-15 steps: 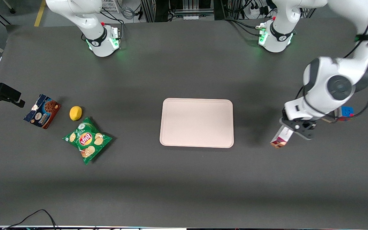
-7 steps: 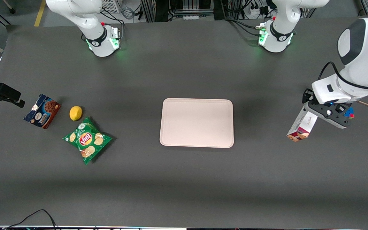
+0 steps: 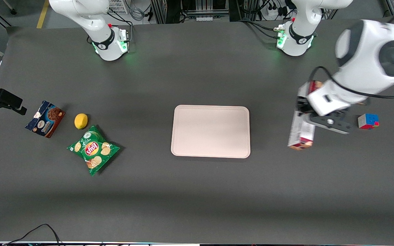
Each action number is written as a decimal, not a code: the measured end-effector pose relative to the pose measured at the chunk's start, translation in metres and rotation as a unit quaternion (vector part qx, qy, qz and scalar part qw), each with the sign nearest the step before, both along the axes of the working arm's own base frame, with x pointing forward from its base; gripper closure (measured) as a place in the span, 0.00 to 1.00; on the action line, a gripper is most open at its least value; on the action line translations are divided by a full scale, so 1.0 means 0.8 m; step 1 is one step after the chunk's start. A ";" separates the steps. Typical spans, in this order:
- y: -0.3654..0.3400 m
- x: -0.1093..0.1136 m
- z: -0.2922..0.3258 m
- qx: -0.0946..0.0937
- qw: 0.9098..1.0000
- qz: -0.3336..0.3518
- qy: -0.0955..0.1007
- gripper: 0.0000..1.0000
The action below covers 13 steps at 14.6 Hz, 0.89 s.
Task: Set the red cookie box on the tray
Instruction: 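Lift the cookie box and carry it over the white tray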
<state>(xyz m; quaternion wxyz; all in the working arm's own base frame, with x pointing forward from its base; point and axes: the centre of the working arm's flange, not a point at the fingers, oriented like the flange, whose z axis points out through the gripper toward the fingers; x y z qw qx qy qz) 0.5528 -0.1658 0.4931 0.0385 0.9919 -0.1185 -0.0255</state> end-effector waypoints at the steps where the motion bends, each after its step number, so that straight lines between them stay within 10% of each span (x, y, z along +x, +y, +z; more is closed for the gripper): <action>1: -0.039 -0.013 -0.001 0.002 0.999 0.033 0.005 0.63; 13: -0.225 -0.082 -0.168 0.001 0.993 0.112 -0.022 0.63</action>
